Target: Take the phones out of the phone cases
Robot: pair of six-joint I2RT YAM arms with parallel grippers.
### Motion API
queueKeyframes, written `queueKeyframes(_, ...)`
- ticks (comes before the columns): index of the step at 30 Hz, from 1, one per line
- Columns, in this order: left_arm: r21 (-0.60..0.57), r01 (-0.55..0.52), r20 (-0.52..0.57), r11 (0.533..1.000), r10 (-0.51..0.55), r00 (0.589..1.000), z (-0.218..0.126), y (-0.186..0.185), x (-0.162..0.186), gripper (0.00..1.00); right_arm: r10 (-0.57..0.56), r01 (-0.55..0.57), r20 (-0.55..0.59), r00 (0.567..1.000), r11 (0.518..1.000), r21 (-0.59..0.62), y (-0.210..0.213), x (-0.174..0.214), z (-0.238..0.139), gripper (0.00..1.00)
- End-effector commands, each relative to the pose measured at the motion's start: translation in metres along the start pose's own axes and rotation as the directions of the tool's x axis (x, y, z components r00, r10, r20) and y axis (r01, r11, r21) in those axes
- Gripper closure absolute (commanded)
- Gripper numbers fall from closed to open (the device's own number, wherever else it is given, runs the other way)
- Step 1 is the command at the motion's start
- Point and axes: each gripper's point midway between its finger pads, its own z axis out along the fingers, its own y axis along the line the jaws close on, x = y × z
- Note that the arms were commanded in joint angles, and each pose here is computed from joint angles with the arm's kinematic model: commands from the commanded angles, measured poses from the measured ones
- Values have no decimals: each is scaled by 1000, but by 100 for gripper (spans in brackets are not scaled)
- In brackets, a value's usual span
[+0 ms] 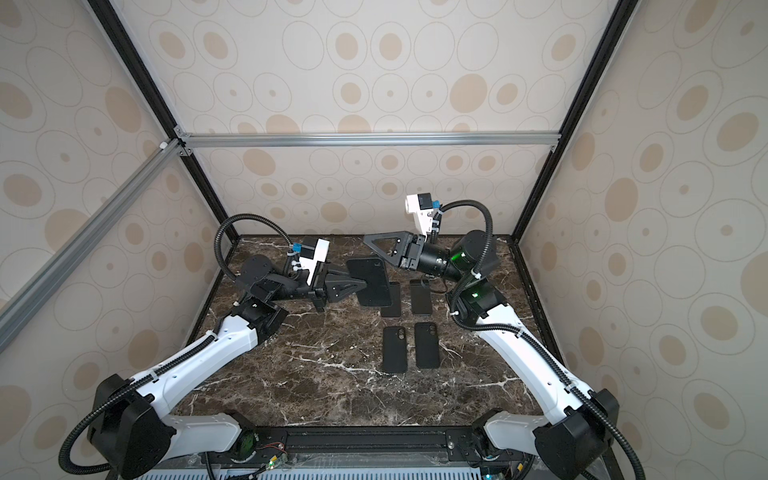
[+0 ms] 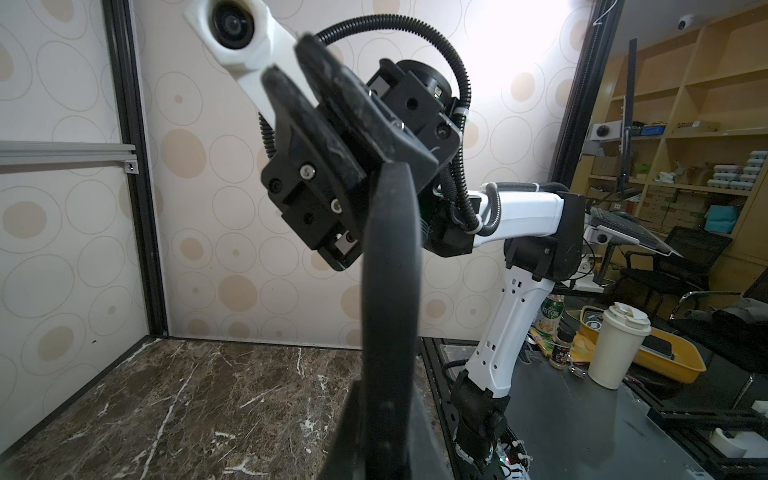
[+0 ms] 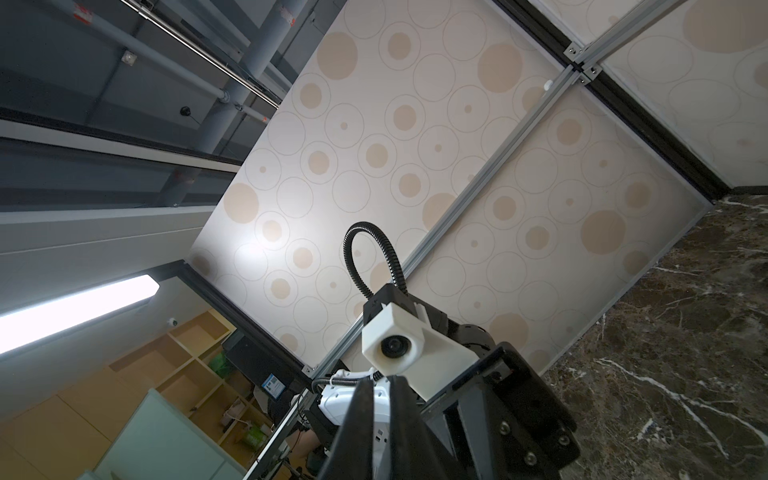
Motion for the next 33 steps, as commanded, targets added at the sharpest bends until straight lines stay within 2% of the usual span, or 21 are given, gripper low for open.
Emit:
queueKeyframes(1, -39, -284, 185, 958, 286, 940, -4, -29, -89, 100, 219, -209, -96, 971, 973, 101, -58, 35, 5, 100)
queueKeyframes(3, -48, -274, 186, 961, 278, 942, -4, -27, -88, 100, 185, -177, -101, 977, 980, 87, -53, 33, 6, 100)
queueKeyframes(7, -89, -229, 183, 969, 242, 953, -5, -18, -84, 100, 35, -31, -48, 998, 994, 101, -38, 16, -4, 100)
queueKeyframes(11, -113, -163, 196, 980, 183, 963, -7, -11, -78, 100, -175, 170, 25, 984, 977, 127, -14, -2, -16, 73)
queueKeyframes(15, -81, -96, 226, 992, 112, 968, -8, -10, -71, 100, -287, 278, 63, 956, 953, 118, 1, -9, -20, 62)
queueKeyframes(20, -56, -53, 250, 997, 65, 966, -8, -10, -69, 100, -289, 287, 36, 957, 956, 66, 5, -6, -15, 61)
queueKeyframes(24, -69, -35, 273, 997, 52, 960, -10, -9, -76, 100, -307, 305, 10, 952, 950, 71, -2, 1, -17, 54)
queueKeyframes(33, -66, -1, 245, 998, 17, 969, -8, -6, -67, 100, -354, 354, 43, 934, 935, 11, 19, -10, -10, 53)
